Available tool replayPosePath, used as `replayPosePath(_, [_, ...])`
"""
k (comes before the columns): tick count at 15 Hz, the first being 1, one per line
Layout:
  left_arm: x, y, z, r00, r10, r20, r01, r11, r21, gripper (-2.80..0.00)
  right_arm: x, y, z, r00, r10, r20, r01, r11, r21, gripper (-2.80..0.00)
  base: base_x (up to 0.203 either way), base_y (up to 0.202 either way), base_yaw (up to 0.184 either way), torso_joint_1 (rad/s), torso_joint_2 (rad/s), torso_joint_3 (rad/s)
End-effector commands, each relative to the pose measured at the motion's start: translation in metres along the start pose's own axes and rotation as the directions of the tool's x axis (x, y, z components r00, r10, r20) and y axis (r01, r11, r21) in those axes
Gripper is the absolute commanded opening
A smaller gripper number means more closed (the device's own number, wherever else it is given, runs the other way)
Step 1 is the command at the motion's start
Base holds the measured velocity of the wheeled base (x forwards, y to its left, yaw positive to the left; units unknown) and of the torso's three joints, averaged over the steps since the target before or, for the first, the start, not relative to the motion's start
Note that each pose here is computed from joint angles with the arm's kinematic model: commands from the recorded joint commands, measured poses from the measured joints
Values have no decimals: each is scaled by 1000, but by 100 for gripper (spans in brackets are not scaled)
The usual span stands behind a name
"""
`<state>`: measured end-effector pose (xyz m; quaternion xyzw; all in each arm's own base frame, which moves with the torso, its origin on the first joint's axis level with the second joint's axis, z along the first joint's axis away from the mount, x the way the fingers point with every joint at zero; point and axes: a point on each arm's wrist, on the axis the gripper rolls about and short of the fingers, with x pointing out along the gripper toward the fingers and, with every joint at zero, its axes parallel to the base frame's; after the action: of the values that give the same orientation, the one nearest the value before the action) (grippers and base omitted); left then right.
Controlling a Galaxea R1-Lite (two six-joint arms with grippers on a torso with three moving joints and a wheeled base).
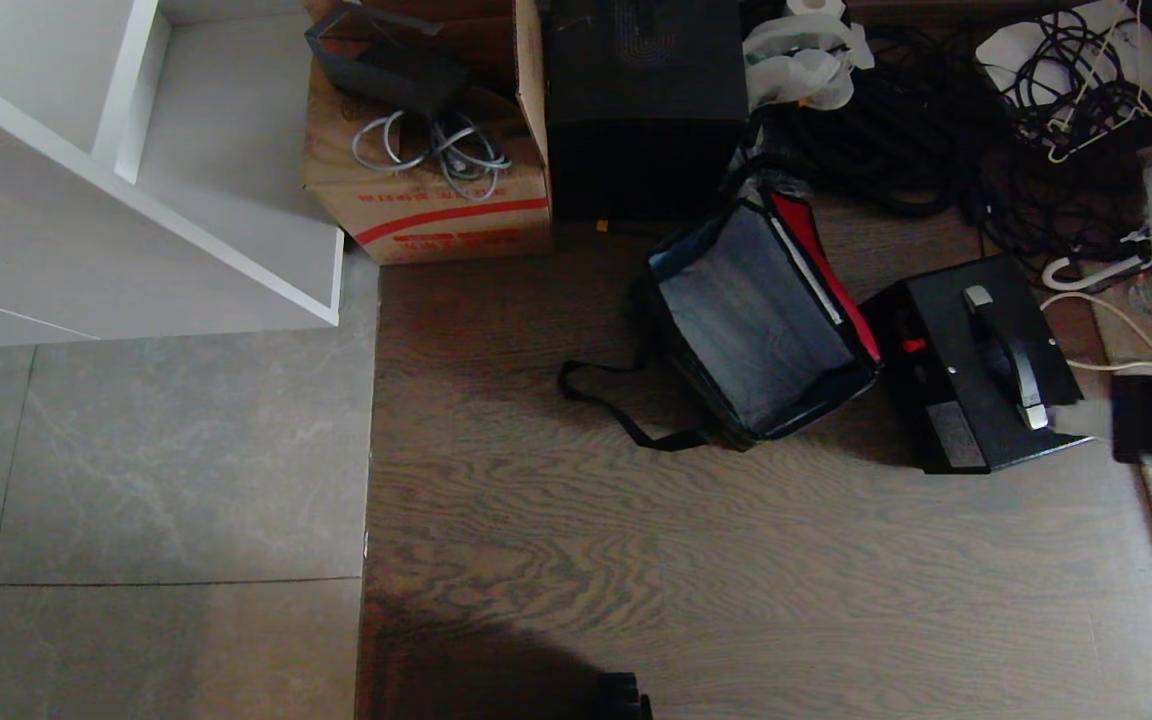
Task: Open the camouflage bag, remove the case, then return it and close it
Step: Grip the handle again
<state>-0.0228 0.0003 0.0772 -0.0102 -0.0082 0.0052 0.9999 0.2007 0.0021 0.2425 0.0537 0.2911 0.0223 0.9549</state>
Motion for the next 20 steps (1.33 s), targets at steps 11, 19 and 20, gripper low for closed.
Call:
replayPosePath(11, [1, 0, -3, 1000, 2, -10, -2, 1000, -1, -280, 185, -25, 53, 720, -682, 129, 670, 635, -384, 0, 0, 0, 0, 0, 0, 0])
replayPosePath(19, [1, 0, -3, 1000, 0, -9, 0, 1000, -1, -280, 243, -31, 35, 478, -855, 201, 851, 395, -347, 0, 0, 0, 0, 0, 0, 0])
replayPosePath(20, [1, 0, -3, 1000, 0, -10, 0, 1000, -1, -280, 252, -31, 33, 462, -862, 210, 863, 383, -329, 0, 0, 0, 0, 0, 0, 0])
